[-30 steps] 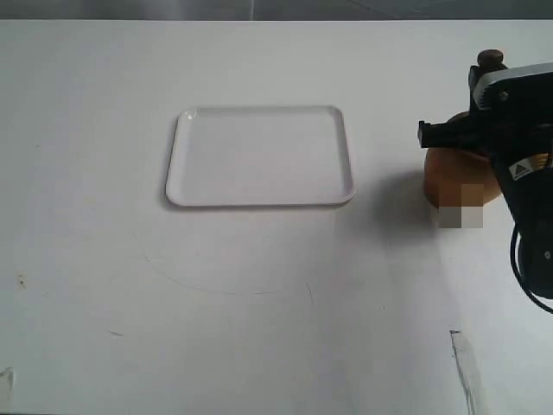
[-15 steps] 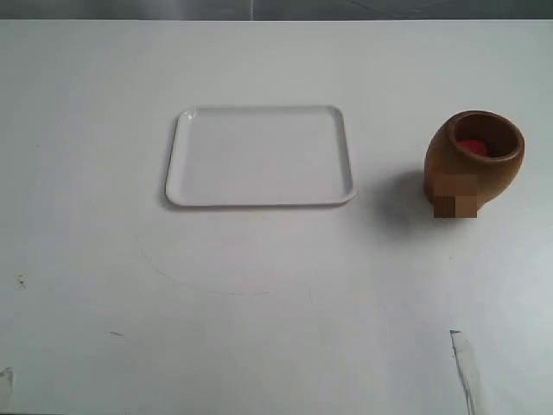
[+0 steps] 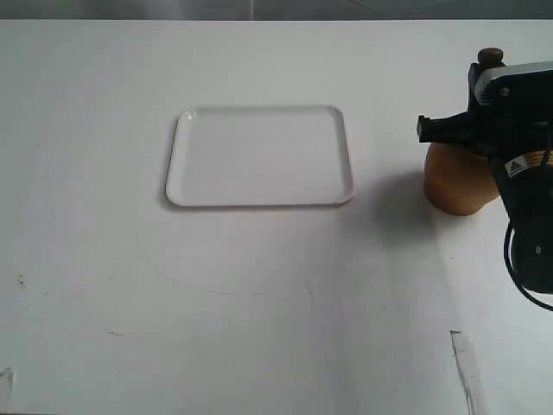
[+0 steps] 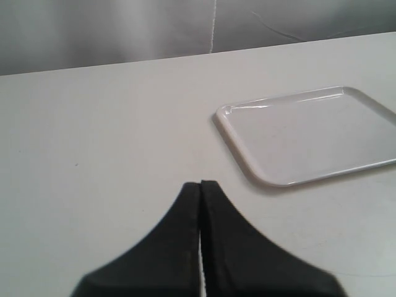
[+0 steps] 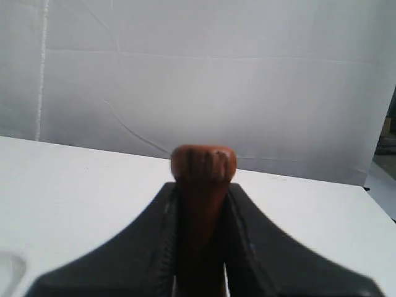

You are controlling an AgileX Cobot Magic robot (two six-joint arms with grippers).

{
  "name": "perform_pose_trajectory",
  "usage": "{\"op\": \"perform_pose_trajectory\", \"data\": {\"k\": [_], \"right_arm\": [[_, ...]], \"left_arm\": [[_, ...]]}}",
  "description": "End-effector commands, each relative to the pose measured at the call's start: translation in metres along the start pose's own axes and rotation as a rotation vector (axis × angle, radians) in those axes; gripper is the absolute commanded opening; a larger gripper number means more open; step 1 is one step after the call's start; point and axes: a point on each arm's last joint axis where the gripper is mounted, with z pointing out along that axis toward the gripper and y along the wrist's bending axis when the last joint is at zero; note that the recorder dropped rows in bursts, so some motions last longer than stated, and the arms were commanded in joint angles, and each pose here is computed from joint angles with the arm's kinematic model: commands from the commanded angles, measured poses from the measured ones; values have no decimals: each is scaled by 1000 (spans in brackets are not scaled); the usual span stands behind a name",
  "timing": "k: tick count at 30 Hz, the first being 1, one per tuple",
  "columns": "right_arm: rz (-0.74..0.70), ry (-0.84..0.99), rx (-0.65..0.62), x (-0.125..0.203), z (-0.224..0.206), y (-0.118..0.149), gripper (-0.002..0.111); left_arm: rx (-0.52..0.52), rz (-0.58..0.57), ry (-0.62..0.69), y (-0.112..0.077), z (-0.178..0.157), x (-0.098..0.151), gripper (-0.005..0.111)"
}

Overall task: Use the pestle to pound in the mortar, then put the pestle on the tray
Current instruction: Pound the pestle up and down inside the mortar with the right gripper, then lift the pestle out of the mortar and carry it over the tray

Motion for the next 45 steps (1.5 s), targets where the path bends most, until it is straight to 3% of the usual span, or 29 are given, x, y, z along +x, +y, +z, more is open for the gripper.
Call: {"op": "perform_pose_trajectory", "data": {"k": [1, 6, 12, 16, 20, 26, 33, 41, 45], "right_arm": [[4, 54, 14, -1, -4, -4, 0], [80, -166, -20, -57, -19, -13, 0], [93, -531, -287, -129, -55, -7, 0], [93, -355, -453, -153, -43, 7, 0], [33, -124, -534, -167, -16, 23, 0], [61, 105, -584, -152, 26, 55, 0], [8, 259, -678, -110, 71, 129, 0], [-79, 548, -620, -55, 120, 184, 0], [-104, 594, -628, -34, 125, 200, 0]], "left_arm": [[8, -12, -7, -1, 0, 0, 0], [8, -12, -7, -1, 0, 0, 0], [8, -12, -7, -1, 0, 0, 0], [8, -12, -7, -1, 0, 0, 0], [8, -12, -7, -1, 0, 0, 0], [8, -12, -7, -1, 0, 0, 0], [8, -12, -7, -1, 0, 0, 0], [8, -12, -7, -1, 0, 0, 0], [8, -12, -7, -1, 0, 0, 0]]}}
